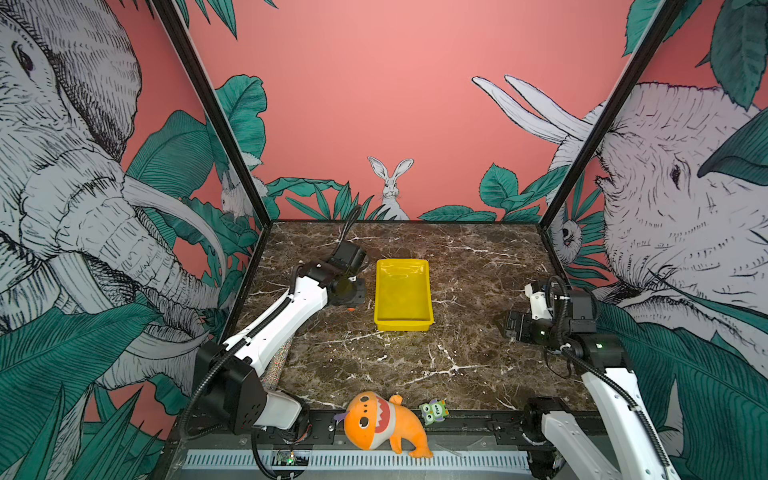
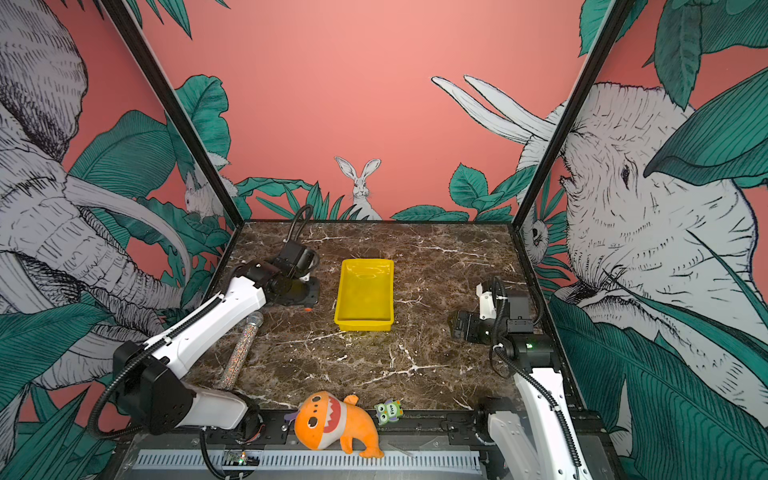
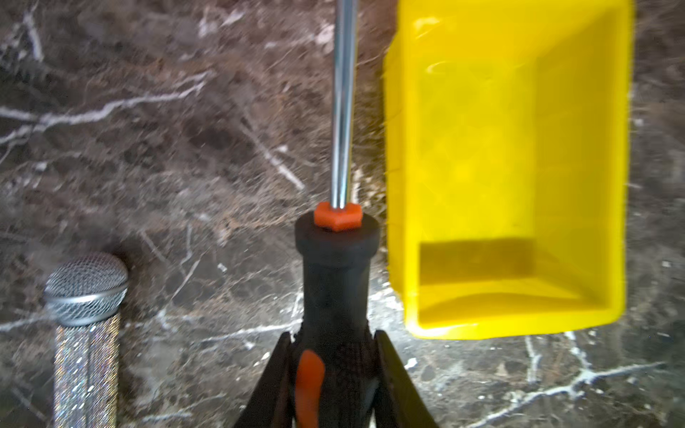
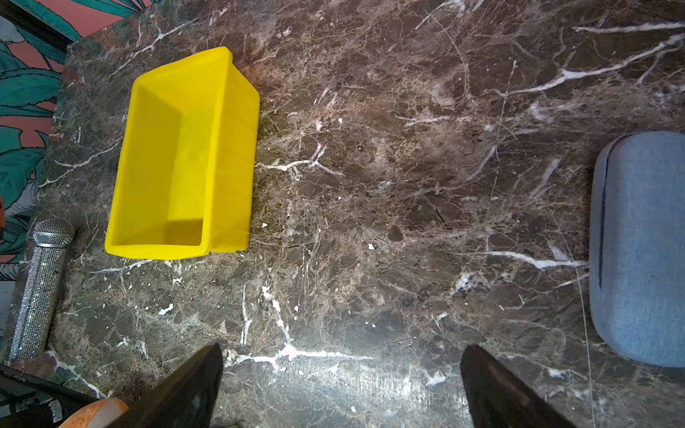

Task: Put the screwdriver in the bin
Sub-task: 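Lift the screwdriver with the left gripper and carry it over the yellow bin, then lower the screwdriver into the yellow bin and open the left gripper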

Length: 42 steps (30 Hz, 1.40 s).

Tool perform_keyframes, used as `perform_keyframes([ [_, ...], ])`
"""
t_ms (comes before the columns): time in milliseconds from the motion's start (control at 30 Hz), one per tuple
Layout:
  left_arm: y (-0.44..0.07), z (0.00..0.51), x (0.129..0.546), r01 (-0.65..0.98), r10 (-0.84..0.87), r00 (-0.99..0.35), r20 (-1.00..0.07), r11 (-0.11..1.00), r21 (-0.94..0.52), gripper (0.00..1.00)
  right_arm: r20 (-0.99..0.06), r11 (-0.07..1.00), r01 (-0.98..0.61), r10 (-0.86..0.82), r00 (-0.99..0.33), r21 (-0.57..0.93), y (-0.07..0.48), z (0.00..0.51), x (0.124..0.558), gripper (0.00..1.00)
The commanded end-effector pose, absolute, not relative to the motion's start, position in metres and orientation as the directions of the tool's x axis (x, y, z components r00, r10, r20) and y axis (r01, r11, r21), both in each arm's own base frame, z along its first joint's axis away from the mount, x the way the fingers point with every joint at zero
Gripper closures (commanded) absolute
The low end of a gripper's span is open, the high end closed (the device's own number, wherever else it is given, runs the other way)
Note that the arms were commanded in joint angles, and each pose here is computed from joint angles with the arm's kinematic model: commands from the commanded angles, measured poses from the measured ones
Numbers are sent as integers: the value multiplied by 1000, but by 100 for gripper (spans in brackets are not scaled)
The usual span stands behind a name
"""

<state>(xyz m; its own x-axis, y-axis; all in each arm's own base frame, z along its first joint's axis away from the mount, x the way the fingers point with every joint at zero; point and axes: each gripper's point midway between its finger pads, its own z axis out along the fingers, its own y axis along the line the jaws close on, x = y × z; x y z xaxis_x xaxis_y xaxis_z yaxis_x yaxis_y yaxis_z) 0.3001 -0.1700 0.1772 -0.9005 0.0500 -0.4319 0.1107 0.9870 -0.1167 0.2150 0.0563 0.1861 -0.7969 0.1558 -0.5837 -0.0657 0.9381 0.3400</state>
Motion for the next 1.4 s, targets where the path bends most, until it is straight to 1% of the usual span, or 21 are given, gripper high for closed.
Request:
perform_keyframes([
  [0,-206,175,306,147,67,-909,-412,975,-164,100,-586,942,-55,160,-794,331,53,187,215,1],
  [67,-230,169,310,175,85,-912,-400,966,-193,100,-586,945,-51,158,-795,324,52,188,215,0],
  [133,-251,160,313,223,133,-903,-408,958,-182,100,-586,947,-47,158,-794,319,51,188,215,1],
  [267,-281,136,313,278,198,-909,-367,944,-180,100,-590,947,-43,161,-792,317,50,188,216,0],
  [400,-306,121,313,345,266,-898,-352,920,-186,100,-588,948,-41,161,-792,316,50,187,216,0],
  [733,-298,78,303,348,309,-911,-271,932,-106,100,-590,947,-42,162,-791,318,50,186,217,1],
  [933,-291,64,301,352,324,-911,-257,933,-74,100,-587,947,-42,162,-793,319,50,184,218,0],
  [967,-291,61,301,356,329,-910,-251,932,-68,96,-585,947,-41,163,-795,320,50,184,219,0],
  [1133,-294,52,308,367,349,-907,-236,929,-37,90,-584,945,-43,163,-795,323,51,184,218,1],
  [1300,-300,51,315,369,349,-905,-241,929,-38,84,-581,946,-40,164,-798,322,50,183,218,0],
  [1367,-303,53,317,366,343,-905,-252,929,-51,78,-582,946,-41,164,-796,323,51,184,218,0],
])
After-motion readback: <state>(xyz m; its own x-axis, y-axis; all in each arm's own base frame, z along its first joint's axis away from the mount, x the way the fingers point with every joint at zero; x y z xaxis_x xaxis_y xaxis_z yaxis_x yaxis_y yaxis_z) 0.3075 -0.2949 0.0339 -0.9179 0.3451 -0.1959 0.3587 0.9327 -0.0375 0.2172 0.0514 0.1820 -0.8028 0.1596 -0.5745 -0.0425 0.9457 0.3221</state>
